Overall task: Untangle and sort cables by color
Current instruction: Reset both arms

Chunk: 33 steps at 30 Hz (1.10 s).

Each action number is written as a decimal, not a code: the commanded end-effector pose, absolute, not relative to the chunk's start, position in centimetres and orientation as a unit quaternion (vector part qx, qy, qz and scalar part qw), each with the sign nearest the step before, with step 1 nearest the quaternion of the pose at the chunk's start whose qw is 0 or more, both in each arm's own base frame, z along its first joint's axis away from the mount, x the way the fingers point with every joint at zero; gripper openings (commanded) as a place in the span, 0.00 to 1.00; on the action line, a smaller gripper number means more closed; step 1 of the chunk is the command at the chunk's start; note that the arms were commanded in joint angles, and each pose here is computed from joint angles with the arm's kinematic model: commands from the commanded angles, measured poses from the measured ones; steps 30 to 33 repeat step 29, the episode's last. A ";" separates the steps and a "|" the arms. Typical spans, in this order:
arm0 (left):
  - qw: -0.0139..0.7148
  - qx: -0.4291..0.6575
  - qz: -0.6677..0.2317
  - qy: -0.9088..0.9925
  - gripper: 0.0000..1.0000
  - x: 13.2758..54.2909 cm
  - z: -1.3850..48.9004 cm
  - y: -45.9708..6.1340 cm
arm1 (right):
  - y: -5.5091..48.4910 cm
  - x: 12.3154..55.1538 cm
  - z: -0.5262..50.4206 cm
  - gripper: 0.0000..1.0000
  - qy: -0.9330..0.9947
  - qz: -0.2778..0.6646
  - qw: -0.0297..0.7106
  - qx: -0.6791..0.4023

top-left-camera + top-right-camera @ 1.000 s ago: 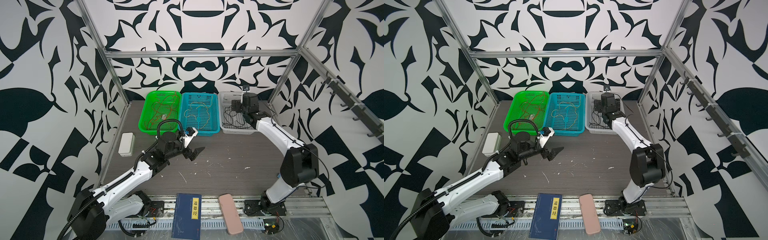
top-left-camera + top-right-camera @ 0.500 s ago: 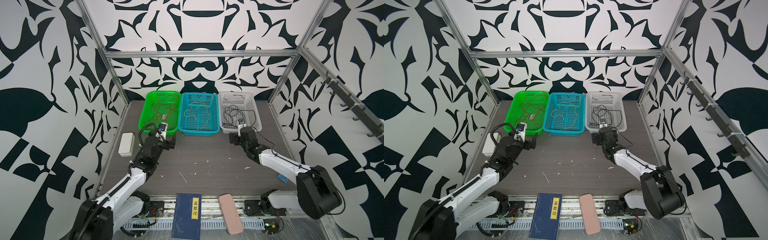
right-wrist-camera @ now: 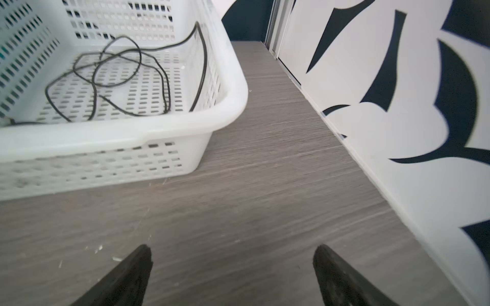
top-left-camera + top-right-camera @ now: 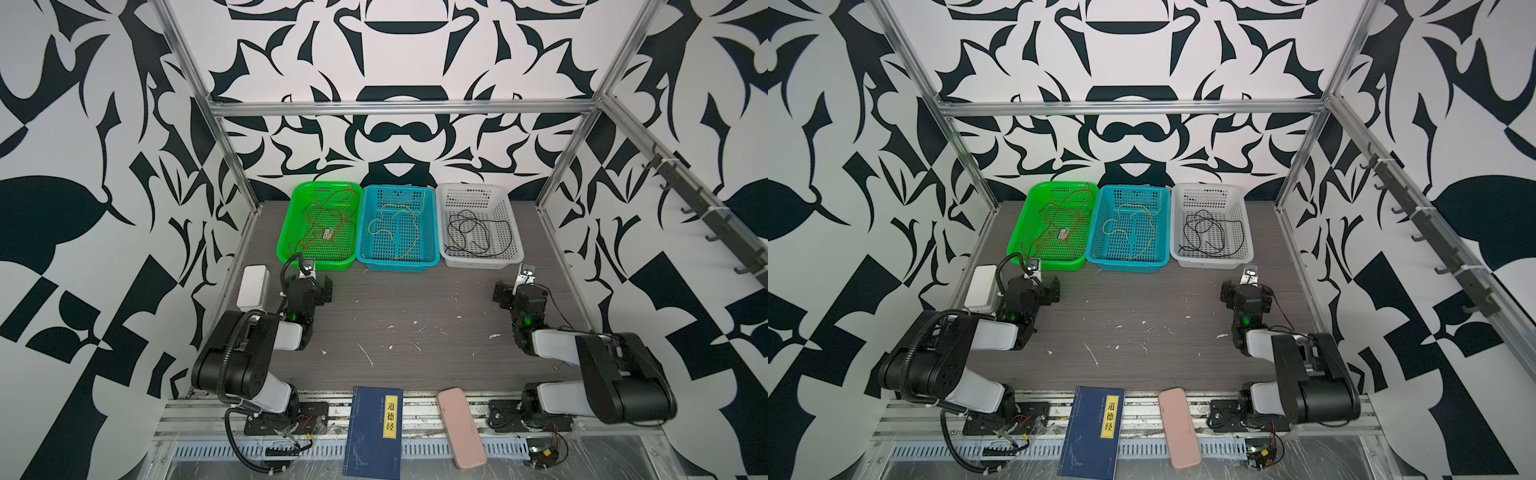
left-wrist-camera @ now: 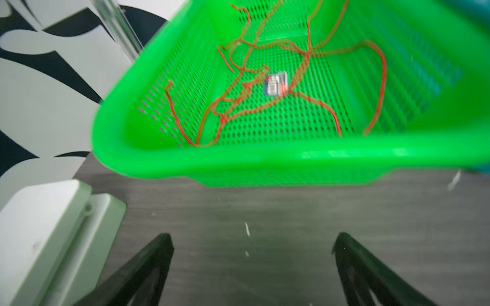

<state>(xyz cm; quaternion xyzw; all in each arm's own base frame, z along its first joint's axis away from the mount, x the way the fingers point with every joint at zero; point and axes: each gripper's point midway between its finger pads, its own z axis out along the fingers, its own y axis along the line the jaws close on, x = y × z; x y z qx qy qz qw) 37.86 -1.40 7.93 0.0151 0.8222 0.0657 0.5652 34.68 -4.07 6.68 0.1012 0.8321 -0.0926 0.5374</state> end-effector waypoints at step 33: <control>0.579 -0.003 0.024 0.815 0.99 39.3 8.9 -1.3 | 0.9 38.8 7.7 1.00 0.831 0.004 0.556 -0.004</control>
